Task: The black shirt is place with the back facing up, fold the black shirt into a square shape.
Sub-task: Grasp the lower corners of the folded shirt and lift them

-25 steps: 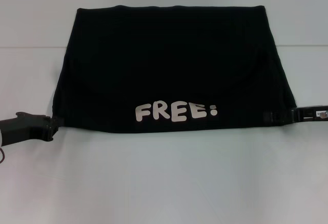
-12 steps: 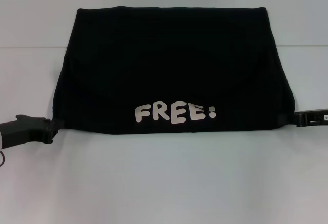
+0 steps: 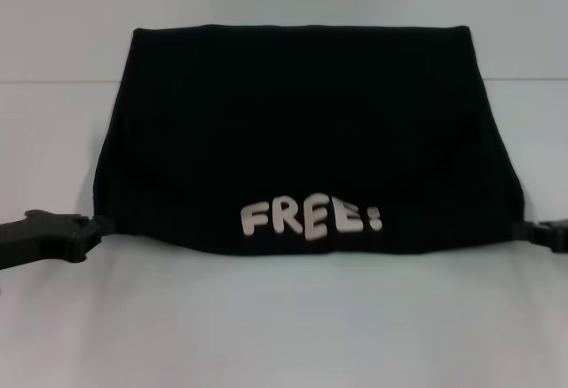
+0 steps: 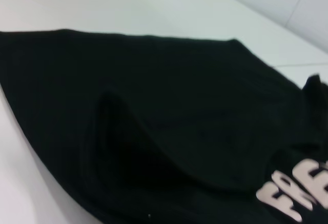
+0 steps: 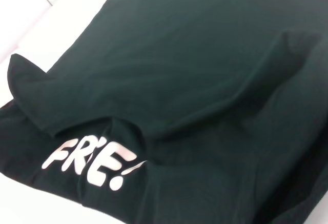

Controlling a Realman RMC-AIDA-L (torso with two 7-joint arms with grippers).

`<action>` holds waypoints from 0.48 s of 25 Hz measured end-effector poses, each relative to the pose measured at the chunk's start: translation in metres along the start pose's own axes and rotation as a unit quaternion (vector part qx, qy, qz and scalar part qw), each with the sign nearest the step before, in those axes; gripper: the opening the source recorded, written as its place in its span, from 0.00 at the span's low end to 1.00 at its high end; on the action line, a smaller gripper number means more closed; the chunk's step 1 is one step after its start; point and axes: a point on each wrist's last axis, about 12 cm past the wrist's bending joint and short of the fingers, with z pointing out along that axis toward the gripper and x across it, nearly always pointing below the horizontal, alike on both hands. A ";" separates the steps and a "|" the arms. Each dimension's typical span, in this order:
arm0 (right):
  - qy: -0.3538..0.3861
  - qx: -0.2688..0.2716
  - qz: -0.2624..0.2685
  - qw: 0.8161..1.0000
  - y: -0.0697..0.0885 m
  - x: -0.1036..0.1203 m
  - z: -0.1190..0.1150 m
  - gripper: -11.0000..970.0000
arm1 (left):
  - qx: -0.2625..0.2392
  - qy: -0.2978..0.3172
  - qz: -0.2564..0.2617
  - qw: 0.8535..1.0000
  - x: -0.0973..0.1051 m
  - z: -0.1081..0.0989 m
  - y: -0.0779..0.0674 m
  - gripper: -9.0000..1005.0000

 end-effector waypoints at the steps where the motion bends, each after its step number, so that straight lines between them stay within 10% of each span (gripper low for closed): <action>1: -0.002 -0.006 0.000 1.000 0.000 0.005 -0.006 0.02 | 0.006 -0.004 -0.006 1.000 0.002 -0.006 0.000 0.01; 12: -0.007 -0.080 -0.003 0.997 0.007 0.083 -0.075 0.01 | 0.091 0.032 -0.052 0.994 0.050 -0.056 -0.023 0.01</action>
